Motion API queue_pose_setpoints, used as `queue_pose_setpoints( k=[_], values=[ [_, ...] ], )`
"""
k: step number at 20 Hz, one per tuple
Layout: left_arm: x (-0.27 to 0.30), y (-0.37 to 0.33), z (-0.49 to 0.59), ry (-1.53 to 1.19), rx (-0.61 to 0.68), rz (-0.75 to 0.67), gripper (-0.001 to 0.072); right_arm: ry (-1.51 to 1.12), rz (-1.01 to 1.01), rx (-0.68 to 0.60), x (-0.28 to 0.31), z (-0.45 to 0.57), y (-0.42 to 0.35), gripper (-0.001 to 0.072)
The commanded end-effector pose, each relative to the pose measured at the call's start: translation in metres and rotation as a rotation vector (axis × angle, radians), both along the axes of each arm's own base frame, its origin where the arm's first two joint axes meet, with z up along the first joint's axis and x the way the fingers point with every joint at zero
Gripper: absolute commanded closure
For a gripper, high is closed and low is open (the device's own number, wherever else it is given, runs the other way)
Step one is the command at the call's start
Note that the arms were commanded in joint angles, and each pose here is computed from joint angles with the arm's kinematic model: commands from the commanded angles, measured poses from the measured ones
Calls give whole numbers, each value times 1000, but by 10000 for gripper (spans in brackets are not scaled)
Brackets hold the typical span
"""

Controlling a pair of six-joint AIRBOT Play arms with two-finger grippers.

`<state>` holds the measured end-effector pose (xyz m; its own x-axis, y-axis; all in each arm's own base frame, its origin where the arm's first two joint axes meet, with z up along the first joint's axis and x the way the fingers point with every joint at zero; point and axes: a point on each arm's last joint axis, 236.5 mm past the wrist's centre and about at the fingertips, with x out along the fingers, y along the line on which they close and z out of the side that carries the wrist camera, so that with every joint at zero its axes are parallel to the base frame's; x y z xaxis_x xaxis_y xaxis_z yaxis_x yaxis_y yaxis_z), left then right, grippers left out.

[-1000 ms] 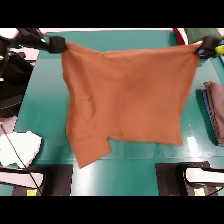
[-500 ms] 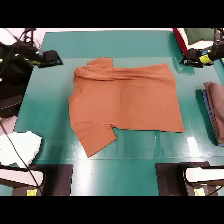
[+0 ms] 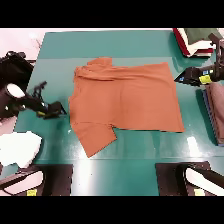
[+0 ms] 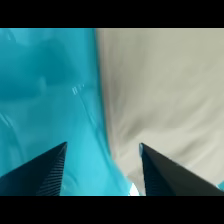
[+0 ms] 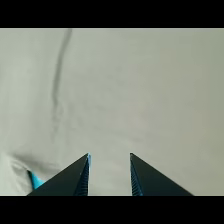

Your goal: Fold the shirts.

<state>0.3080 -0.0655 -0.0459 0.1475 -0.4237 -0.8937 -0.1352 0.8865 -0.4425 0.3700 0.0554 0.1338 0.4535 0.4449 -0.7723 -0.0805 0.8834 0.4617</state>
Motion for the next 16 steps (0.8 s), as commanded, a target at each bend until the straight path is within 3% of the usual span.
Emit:
queue_pose_setpoints(
  k=[1, 6, 7, 9, 10, 14, 15, 16],
  values=[
    [-33, -32, -27, 30, -136, 19, 181, -30, 4, 38, -13, 7, 11, 420],
    [-32, -66, -40, -22, -108, -18, 183, -62, 4, 32, -18, 18, 12, 420],
    [-30, -68, -39, -20, -110, -5, 295, -67, 3, 28, -19, 20, 11, 420],
    [-28, -68, -34, -25, -108, -18, 610, -37, -9, 18, -26, 16, 0, 420],
    [-26, -68, -29, -28, -105, -39, 678, 1, -19, -6, -33, 9, -12, 420],
    [-7, -74, 1, -85, -121, -91, 679, 232, -212, -86, -86, -59, -88, 420],
    [-3, -75, 7, -98, -124, -98, 678, 302, -289, -84, -107, -83, -108, 404],
    [2, -75, 13, -115, -124, -99, 678, 371, -367, -66, -128, -107, -123, 332]
  ],
)
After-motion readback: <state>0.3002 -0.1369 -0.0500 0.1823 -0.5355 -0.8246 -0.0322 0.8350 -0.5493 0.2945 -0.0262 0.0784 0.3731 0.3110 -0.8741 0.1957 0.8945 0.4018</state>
